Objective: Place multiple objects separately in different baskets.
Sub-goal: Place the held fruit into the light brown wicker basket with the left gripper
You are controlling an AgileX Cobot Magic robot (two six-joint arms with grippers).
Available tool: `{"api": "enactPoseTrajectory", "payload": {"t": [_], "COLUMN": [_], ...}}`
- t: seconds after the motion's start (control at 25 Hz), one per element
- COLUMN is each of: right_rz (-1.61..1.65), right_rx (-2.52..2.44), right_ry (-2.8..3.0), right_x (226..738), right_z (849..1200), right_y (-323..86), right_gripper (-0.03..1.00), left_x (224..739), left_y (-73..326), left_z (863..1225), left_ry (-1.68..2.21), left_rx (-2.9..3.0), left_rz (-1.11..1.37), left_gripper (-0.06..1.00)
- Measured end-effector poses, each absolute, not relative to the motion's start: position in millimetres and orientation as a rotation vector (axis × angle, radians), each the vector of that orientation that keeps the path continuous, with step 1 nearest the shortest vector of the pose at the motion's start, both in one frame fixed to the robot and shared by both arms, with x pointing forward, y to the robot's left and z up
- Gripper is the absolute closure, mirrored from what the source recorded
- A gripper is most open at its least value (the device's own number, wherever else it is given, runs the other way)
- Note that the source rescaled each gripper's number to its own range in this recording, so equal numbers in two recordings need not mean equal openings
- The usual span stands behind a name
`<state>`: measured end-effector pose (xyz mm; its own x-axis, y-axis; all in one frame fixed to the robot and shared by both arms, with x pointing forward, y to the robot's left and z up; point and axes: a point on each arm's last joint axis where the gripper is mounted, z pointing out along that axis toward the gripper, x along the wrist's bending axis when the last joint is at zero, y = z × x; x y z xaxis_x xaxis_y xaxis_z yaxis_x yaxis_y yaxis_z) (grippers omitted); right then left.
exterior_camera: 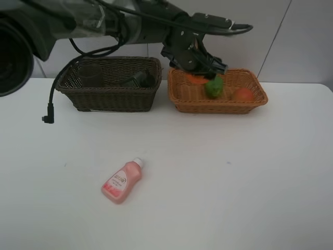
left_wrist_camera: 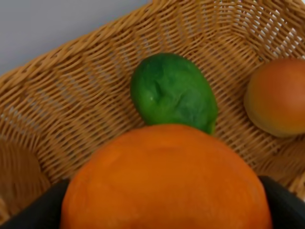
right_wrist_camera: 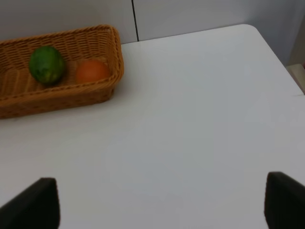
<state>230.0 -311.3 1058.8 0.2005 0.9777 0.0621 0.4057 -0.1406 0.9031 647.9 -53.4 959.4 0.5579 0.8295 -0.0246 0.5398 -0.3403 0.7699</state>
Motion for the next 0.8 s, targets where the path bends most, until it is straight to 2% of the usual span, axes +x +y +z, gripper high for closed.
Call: {"api": "enactPoseTrajectory", "payload": {"t": [0.2, 0.8], "right_rz": [0.908, 0.908], "right_rx": [1.682, 1.682], "right_ry": [1.317, 1.317], "right_x": [230, 230], "right_z": [1059, 1059], "right_y": [-311, -311], "right_gripper": [0.1, 0.1], "left_x": [656, 667], "left_y": [-57, -52], "left_z": [935, 917], "left_ry": [1.063, 1.05], "left_rx": [2.004, 1.972], "left_rz": [0.488, 0.499], "left_gripper": [0.04, 0.04]}}
